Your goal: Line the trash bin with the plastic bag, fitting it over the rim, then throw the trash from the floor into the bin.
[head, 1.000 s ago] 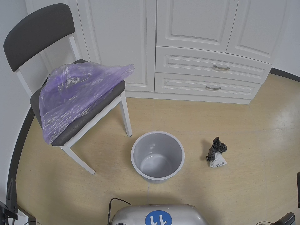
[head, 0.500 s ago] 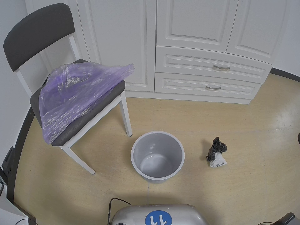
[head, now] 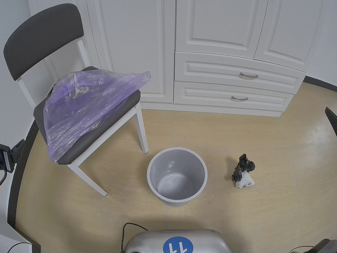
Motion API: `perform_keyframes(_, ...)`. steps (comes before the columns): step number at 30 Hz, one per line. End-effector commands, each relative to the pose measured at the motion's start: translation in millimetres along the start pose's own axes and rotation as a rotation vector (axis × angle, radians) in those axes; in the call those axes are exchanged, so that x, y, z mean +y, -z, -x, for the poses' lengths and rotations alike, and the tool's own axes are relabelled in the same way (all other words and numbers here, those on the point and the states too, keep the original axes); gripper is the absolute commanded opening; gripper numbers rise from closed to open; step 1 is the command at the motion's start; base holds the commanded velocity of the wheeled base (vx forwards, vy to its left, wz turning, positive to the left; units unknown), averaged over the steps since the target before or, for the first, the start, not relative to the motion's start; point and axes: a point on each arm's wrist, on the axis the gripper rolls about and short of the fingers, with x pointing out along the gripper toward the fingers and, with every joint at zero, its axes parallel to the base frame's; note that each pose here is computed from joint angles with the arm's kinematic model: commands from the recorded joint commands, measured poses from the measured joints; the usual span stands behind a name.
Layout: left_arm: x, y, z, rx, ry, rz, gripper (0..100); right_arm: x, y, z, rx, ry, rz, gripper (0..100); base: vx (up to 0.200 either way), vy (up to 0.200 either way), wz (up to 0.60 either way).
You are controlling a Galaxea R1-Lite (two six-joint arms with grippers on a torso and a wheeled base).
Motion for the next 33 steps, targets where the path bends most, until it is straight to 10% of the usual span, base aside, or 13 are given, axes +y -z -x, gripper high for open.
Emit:
perform_keyframes(1,-3.4,2.5,-14.3,0.056,0.007,-0.016,100,5.6,7.6,-18.1,0.055,-0.035,-0.058,100,0.000,0.000,0.00)
perform_keyframes(33,-60.6,25.6,-85.3,0.263,0.240,-0.348,100,23.9,45.5,-72.6,0.130,0.029,-0.144,100,0.000,0.000,0.00)
